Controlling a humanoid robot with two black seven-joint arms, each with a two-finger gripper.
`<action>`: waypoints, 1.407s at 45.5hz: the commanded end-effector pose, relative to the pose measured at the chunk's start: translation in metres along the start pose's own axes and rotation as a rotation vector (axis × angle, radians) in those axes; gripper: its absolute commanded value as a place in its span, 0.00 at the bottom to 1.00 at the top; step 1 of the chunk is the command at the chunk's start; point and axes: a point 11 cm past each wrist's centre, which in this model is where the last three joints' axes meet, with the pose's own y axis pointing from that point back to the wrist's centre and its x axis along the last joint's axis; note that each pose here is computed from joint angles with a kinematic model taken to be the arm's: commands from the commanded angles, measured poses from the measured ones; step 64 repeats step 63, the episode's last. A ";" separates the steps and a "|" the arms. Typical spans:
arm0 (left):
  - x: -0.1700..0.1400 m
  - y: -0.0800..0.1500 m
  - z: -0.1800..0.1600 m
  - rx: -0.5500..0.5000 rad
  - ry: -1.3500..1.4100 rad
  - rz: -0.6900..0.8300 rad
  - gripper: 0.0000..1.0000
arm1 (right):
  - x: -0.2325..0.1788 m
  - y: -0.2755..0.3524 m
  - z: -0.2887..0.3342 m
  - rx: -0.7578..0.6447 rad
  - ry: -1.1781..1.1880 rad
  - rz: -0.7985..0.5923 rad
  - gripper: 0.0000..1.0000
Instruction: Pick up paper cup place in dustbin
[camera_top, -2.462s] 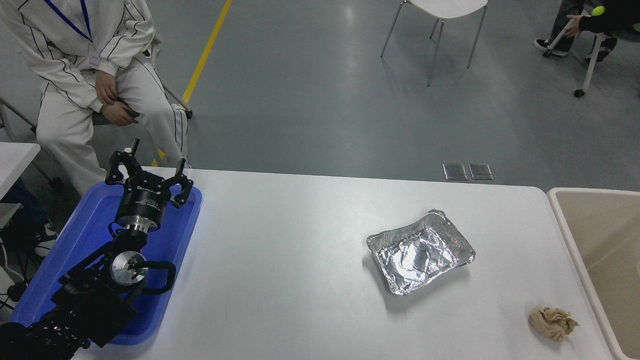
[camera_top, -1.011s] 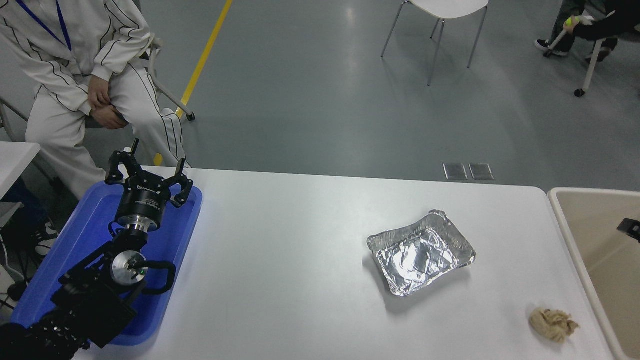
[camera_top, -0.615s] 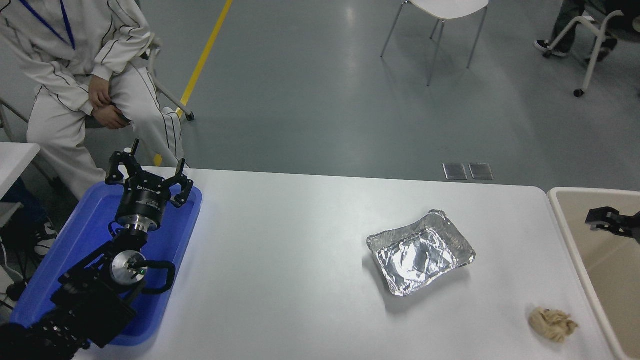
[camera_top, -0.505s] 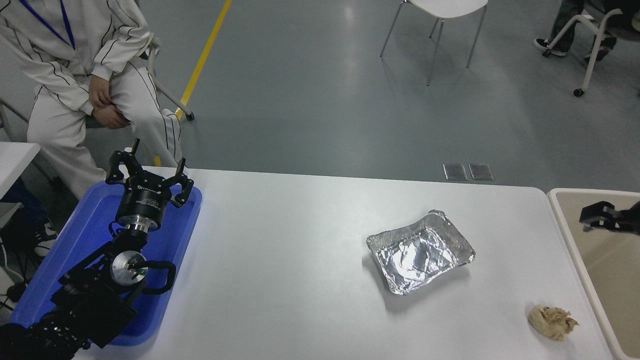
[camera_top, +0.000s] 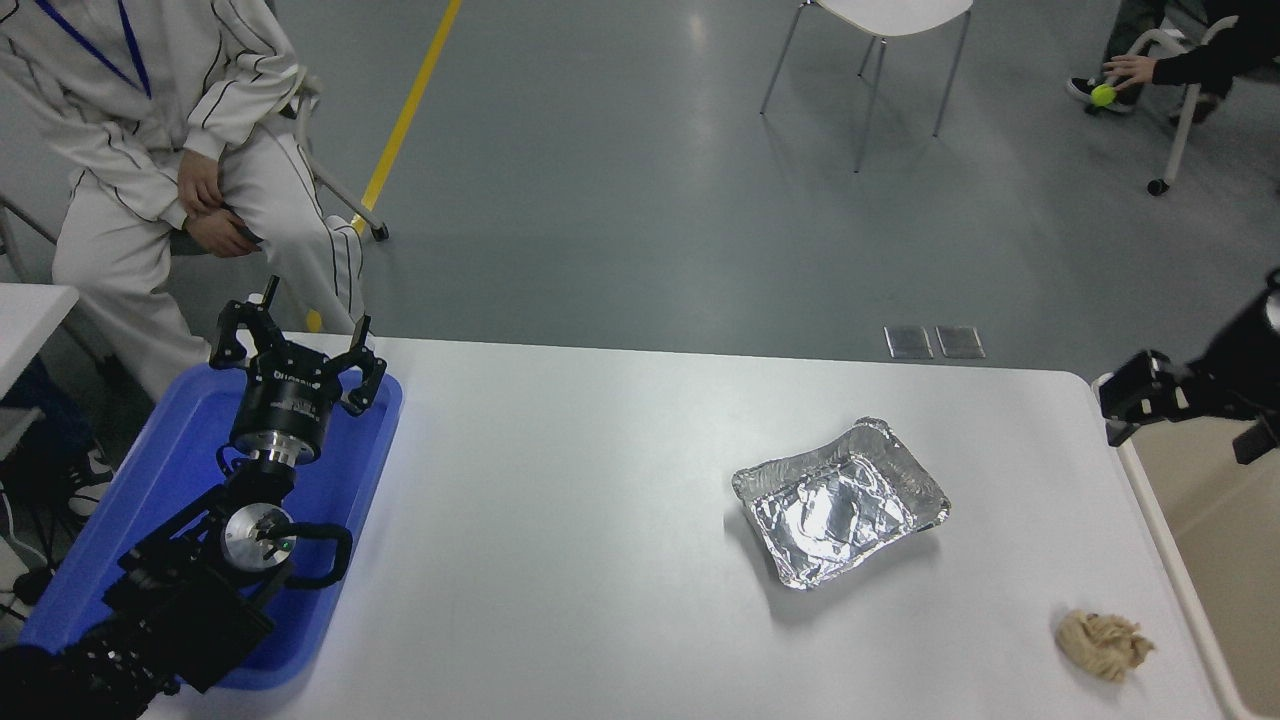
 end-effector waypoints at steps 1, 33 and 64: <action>0.000 0.000 0.000 0.000 0.000 0.000 1.00 | 0.001 0.031 -0.035 -0.033 0.116 0.019 1.00; 0.000 0.000 0.000 -0.001 0.001 0.000 1.00 | 0.002 0.035 -0.043 -0.071 0.145 0.019 1.00; 0.000 0.000 0.000 0.000 0.000 0.000 1.00 | 0.002 0.037 -0.041 -0.077 0.144 0.022 1.00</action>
